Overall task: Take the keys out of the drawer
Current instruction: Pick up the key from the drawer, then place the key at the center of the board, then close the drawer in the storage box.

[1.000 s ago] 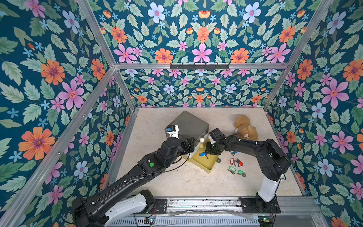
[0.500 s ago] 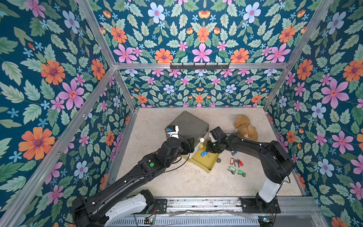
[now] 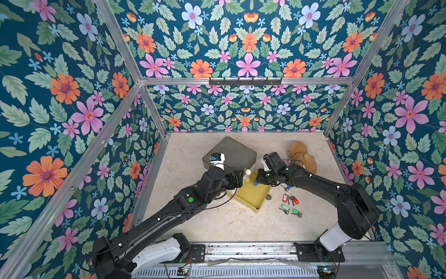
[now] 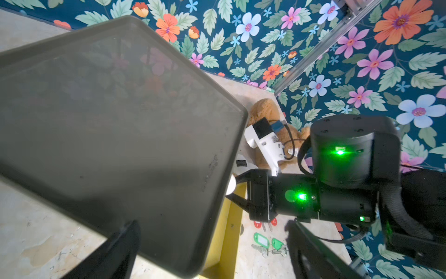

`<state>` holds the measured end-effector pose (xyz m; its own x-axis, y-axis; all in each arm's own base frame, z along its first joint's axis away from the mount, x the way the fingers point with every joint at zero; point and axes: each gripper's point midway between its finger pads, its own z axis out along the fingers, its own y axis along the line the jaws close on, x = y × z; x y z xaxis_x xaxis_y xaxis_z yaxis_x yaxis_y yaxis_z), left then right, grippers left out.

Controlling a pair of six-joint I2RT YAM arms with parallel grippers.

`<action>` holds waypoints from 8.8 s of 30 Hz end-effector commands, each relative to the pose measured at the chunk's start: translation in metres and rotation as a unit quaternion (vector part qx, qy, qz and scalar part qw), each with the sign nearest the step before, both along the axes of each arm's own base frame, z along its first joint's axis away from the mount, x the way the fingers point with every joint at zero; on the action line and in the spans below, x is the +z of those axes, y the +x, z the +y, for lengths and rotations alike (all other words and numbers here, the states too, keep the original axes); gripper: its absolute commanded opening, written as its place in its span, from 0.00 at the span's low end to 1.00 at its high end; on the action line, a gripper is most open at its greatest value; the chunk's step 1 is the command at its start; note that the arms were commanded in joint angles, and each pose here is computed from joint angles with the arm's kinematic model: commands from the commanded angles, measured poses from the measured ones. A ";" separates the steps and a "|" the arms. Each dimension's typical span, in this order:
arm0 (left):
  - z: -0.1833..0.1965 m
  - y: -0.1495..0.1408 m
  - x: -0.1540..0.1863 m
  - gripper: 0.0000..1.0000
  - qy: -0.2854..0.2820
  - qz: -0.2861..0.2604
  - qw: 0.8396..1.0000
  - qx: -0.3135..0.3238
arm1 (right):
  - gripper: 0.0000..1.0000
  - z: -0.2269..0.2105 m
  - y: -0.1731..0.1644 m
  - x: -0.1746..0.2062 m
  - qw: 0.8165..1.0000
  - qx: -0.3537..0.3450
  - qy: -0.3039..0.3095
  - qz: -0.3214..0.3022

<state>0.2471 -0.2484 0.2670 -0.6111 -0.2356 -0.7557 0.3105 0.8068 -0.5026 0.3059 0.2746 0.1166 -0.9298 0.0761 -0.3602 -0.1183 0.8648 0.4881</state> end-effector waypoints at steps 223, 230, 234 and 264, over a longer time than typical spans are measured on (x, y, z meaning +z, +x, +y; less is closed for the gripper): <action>0.032 0.012 0.004 0.99 0.057 0.038 0.996 0.054 | 0.42 -0.022 -0.009 -0.079 0.971 -0.070 0.166 0.159; 0.040 0.010 0.012 1.00 0.048 0.020 0.997 0.060 | 0.42 -0.012 -0.003 -0.082 0.970 -0.065 0.166 0.163; 0.043 0.008 0.015 0.99 0.050 0.014 0.997 0.061 | 0.42 -0.004 0.002 -0.082 0.970 -0.061 0.168 0.165; 0.063 -0.001 0.010 0.99 0.040 0.005 0.996 0.082 | 0.43 0.029 0.025 -0.063 0.953 -0.057 0.257 0.150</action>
<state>0.2453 -0.1899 0.2751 -0.5923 -0.2552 -0.7642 0.1784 0.8834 -0.4333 0.3244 0.2972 0.0451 -0.9574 0.2834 0.0552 0.2036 0.5270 0.8251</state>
